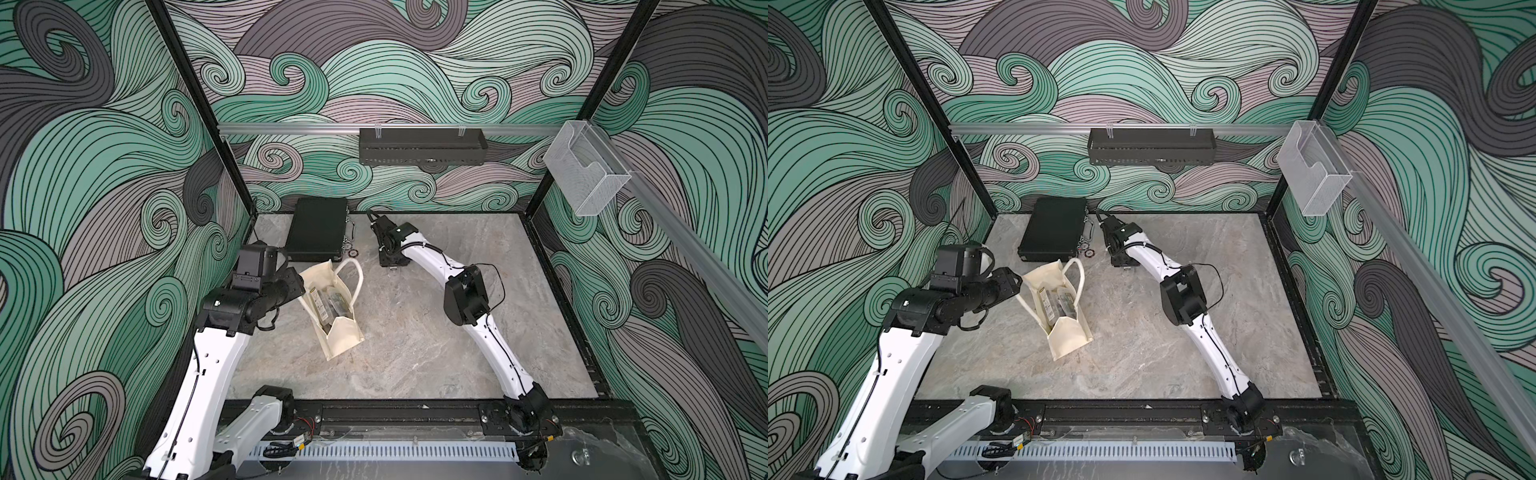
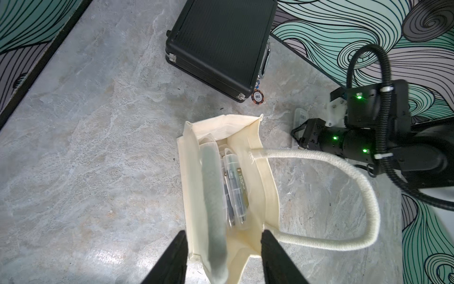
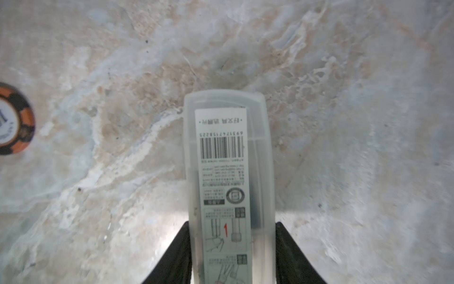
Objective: Put the compass set into the canvas bag
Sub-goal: Pick up the compass set at the center of the board, then place the compass set in the canvas bag.
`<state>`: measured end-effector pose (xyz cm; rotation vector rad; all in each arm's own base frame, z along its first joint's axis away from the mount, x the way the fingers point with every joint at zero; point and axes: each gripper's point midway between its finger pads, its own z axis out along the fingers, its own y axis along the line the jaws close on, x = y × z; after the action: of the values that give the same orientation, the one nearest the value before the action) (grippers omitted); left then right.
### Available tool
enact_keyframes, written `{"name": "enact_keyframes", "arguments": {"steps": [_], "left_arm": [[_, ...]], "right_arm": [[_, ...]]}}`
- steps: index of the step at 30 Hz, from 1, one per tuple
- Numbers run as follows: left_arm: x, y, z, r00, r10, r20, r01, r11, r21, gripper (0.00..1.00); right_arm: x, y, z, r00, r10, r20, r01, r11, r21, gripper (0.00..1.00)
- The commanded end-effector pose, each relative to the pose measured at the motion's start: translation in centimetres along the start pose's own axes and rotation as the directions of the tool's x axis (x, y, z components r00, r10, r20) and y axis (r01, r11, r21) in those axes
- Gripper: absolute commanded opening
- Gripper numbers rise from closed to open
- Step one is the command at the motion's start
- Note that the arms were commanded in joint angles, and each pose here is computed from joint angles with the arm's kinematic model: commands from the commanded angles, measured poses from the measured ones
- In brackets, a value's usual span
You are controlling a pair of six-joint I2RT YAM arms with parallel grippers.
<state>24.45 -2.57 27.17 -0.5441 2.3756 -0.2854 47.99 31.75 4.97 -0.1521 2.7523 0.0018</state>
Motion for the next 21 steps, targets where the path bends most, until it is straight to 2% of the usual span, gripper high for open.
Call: {"name": "enact_keyframes", "arguments": {"steps": [1,4,7,12,16,18,21], "left_arm": [[-0.5,1.1,-1.2,1.000,0.014,0.013,-0.014,0.999,-0.043,0.52],[-1.0,0.8,-1.4,1.000,0.017,0.025,-0.017,1.000,-0.018,0.52],[-1.4,0.1,-1.1,0.999,0.010,0.032,-0.011,1.000,0.027,0.53],[-1.7,-0.8,-0.5,0.999,0.005,0.034,-0.007,0.997,0.078,0.53],[-1.9,0.0,-0.7,0.998,0.026,0.058,-0.028,0.999,0.039,0.53],[-1.9,0.7,-1.2,0.997,0.047,0.068,-0.047,0.999,-0.002,0.53],[-1.6,0.9,-1.6,0.995,0.056,0.079,-0.056,0.998,-0.001,0.53]], "right_arm": [[-3.7,-0.7,-10.2,0.986,0.003,0.168,0.005,0.999,-0.042,0.45],[-4.0,-0.3,-15.6,0.971,-0.023,0.236,0.045,0.995,-0.087,0.45],[-3.3,1.7,-20.6,0.949,-0.094,0.302,0.141,0.980,-0.140,0.45],[-0.1,6.6,-27.0,0.905,-0.199,0.375,0.309,0.915,-0.260,0.45],[3.3,10.4,-29.0,0.871,-0.284,0.401,0.414,0.864,-0.286,0.45],[5.2,12.2,-28.9,0.866,-0.321,0.384,0.448,0.840,-0.307,0.45],[7.4,14.5,-28.2,0.842,-0.390,0.374,0.508,0.807,-0.301,0.46]]}}
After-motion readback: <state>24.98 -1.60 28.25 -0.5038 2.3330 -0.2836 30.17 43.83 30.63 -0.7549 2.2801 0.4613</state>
